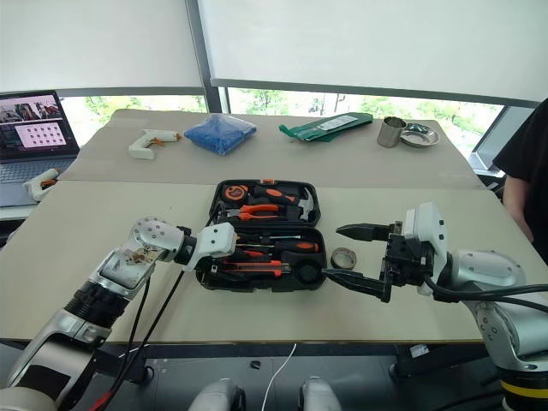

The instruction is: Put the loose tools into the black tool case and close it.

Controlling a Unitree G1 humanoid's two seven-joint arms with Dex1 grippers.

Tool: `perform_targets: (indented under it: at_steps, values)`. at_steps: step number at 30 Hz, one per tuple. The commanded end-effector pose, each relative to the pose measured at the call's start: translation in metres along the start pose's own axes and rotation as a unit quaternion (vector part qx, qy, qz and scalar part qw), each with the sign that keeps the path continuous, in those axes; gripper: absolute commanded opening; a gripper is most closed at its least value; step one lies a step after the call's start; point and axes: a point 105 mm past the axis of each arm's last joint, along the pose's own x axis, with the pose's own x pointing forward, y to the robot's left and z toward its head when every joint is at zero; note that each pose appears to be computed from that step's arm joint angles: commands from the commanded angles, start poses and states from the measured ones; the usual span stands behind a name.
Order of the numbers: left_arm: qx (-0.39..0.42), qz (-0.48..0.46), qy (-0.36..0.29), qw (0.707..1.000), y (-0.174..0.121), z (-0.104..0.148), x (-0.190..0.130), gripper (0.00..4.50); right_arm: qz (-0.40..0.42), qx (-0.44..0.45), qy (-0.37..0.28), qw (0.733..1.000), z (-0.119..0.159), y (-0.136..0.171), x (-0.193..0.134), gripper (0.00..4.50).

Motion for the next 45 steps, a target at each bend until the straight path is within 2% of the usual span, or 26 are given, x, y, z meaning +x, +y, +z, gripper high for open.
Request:
perform_targets:
  at_steps: [1,3,4,10,12,13,14,18,23,29,33,38,45]
  values:
    - [0.01,-0.027,-0.021,0.999,-0.006,0.009,0.005,3.56,0.0,-0.015,-0.007,1.0,0.007,0.002,0.0,4.5]
    - [0.017,-0.009,-0.049,0.999,0.001,0.016,0.0,4.3,0.0,-0.014,-0.007,1.0,0.006,0.001,-0.001,4.5]
    - [0.019,-0.008,-0.061,0.998,0.002,0.019,-0.005,4.46,0.0,-0.013,-0.007,1.0,0.006,0.001,-0.001,4.5]
    - [0.017,0.035,-0.132,0.99,0.024,0.035,-0.032,4.46,-0.003,-0.013,-0.015,1.0,0.005,-0.002,0.003,4.5]
    - [0.019,0.041,-0.149,0.988,0.027,0.038,-0.039,3.93,-0.005,-0.012,-0.02,1.0,0.005,-0.003,0.005,4.5]
    - [0.026,0.045,-0.151,0.987,0.027,0.037,-0.04,3.82,-0.006,-0.012,-0.022,1.0,0.004,-0.003,0.006,4.5]
    - [0.031,0.047,-0.151,0.987,0.027,0.036,-0.04,3.34,-0.007,-0.012,-0.023,1.0,0.004,-0.003,0.006,4.5]
    - [0.066,0.05,-0.132,0.988,0.019,0.024,-0.03,1.98,-0.019,-0.015,-0.035,0.999,0.003,-0.005,0.009,4.5]
    - [0.078,0.043,-0.145,0.985,0.012,0.019,-0.021,0.06,-0.021,-0.005,-0.036,0.999,0.001,-0.005,0.009,4.5]
    - [0.072,0.011,-0.123,0.99,-0.002,0.004,-0.006,0.06,-0.021,0.003,-0.033,0.999,-0.001,-0.003,0.008,4.5]
    - [0.047,0.006,-0.082,0.996,-0.004,-0.012,0.004,0.06,-0.022,0.004,-0.033,0.999,-0.002,-0.003,0.009,4.5]
    - [-0.02,0.028,-0.029,0.999,0.003,-0.029,0.013,0.06,-0.023,0.006,-0.033,0.999,-0.003,-0.002,0.008,4.5]
    - [-0.088,-0.027,0.022,0.996,-0.023,-0.041,0.028,0.06,-0.026,0.007,-0.035,0.999,-0.003,-0.001,0.009,4.5]
